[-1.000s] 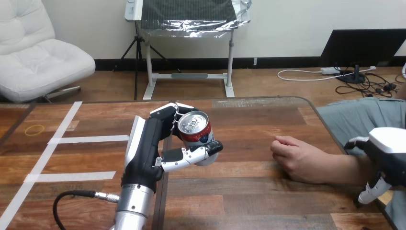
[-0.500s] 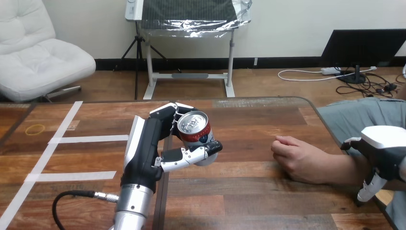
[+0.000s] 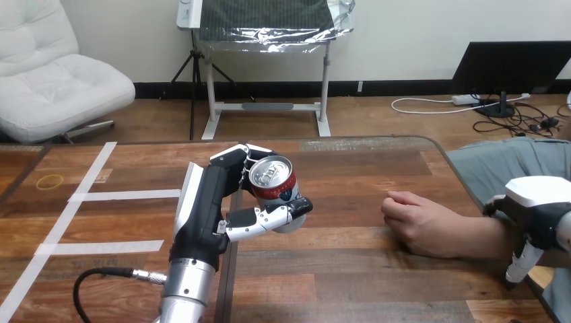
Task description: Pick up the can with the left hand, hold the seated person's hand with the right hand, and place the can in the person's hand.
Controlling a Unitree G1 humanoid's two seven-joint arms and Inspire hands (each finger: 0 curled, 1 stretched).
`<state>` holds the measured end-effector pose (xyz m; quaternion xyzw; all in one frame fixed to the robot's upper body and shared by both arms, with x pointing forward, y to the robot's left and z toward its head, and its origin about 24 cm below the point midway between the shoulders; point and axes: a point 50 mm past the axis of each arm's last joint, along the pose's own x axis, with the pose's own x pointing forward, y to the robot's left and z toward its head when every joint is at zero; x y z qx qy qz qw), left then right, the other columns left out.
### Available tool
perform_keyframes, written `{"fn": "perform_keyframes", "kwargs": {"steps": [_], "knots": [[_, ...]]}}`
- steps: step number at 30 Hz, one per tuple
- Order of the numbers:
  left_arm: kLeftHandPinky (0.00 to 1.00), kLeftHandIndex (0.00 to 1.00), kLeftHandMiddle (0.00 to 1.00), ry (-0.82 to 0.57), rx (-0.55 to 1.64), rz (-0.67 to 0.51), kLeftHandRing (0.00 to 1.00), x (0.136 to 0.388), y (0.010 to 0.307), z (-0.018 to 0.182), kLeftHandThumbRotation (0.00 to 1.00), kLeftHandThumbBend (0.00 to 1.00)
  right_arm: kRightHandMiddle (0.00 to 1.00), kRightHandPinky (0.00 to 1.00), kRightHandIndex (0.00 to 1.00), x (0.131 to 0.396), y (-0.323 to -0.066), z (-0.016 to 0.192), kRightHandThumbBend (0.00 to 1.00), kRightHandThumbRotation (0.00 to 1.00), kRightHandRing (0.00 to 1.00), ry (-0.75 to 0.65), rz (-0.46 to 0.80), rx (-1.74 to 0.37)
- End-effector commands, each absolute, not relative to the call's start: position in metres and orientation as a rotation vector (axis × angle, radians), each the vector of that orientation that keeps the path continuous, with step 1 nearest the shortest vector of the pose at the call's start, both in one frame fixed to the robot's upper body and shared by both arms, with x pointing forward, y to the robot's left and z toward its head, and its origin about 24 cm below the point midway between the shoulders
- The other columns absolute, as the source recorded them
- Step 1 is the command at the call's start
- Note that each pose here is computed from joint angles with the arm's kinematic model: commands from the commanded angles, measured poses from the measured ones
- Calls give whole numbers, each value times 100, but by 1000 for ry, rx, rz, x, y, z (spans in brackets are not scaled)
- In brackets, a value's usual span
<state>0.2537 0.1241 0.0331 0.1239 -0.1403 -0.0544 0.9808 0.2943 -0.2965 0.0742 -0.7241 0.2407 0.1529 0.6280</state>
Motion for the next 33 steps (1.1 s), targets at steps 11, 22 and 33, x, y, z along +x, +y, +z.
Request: {"fn": "perform_keyframes", "kwargs": {"steps": [11,22,33], "knots": [[42,53,47,-427,241,-99,43,267,121,67,0,59,90,89,86,318,-290,90,71,11,91,510,299,-1696],[42,52,46,-428,244,-99,43,270,121,66,0,60,85,82,82,320,-291,85,68,8,85,521,281,-1681],[42,52,47,-413,248,-101,44,272,119,65,0,60,61,43,74,318,-294,81,71,1,52,473,269,-1616]]}}
